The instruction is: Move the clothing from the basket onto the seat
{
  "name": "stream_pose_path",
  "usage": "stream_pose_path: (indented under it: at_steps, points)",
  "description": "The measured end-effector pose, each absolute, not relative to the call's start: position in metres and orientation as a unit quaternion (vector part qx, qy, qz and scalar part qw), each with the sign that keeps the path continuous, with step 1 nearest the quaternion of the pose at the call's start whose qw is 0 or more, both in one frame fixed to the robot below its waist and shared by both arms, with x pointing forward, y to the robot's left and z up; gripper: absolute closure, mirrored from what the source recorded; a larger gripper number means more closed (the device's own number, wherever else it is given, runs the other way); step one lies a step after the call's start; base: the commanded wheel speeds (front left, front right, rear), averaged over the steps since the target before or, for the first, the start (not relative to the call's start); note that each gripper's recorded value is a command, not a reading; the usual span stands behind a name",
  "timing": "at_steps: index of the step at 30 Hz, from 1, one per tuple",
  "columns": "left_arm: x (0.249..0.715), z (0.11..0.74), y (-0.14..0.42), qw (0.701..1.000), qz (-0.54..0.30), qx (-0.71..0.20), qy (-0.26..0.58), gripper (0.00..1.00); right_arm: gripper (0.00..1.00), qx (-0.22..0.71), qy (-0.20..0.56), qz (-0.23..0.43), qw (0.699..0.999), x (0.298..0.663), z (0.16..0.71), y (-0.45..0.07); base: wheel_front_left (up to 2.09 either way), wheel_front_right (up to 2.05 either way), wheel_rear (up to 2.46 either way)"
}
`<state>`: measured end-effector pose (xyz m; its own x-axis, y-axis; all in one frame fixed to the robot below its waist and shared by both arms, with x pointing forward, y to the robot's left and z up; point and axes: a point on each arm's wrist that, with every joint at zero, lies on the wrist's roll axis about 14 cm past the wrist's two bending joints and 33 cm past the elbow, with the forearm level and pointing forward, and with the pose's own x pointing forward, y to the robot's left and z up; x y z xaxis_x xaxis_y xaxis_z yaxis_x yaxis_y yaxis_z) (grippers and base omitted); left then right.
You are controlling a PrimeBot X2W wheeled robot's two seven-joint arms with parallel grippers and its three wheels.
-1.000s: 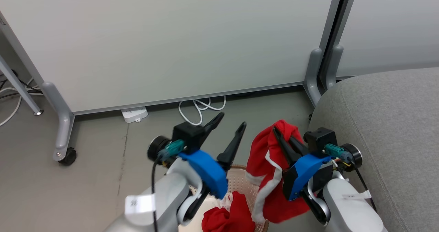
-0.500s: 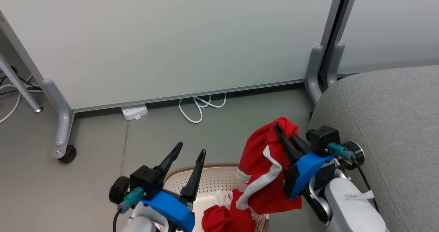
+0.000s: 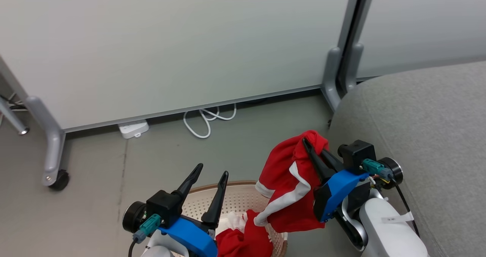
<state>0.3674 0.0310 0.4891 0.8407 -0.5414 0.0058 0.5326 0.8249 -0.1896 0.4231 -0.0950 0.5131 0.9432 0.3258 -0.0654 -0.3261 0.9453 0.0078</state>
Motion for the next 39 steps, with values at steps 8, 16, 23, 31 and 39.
stream_pose_path:
  at_steps: [8, 16, 23, 31, 39]
  points:
    - [0.372, 0.492, -0.005, 0.940, -0.327, -0.096, 0.023, 0.00, 1.00, 0.001, 0.033, 0.110, 0.993, 0.414, 0.514, -0.137, 0.00, 0.00, 0.00]
    - [0.369, 0.489, -0.052, 0.916, -0.389, -0.097, 0.032, 0.00, 1.00, 0.006, 0.035, 0.042, 0.998, 0.395, 0.512, -0.187, 0.00, 0.00, 0.00]
    - [0.363, 0.485, -0.089, 0.891, -0.441, -0.099, 0.042, 0.00, 1.00, 0.007, 0.040, -0.013, 0.999, 0.374, 0.509, -0.225, 0.00, 0.00, 0.00]
    - [0.357, 0.481, -0.121, 0.867, -0.486, -0.101, 0.050, 0.00, 1.00, 0.011, 0.047, -0.062, 0.997, 0.355, 0.504, -0.256, 0.00, 0.00, 0.00]
    - [0.353, 0.474, -0.132, 0.856, -0.504, -0.102, 0.060, 0.00, 1.00, 0.019, 0.053, -0.082, 0.995, 0.349, 0.498, -0.267, 0.00, 0.00, 0.00]
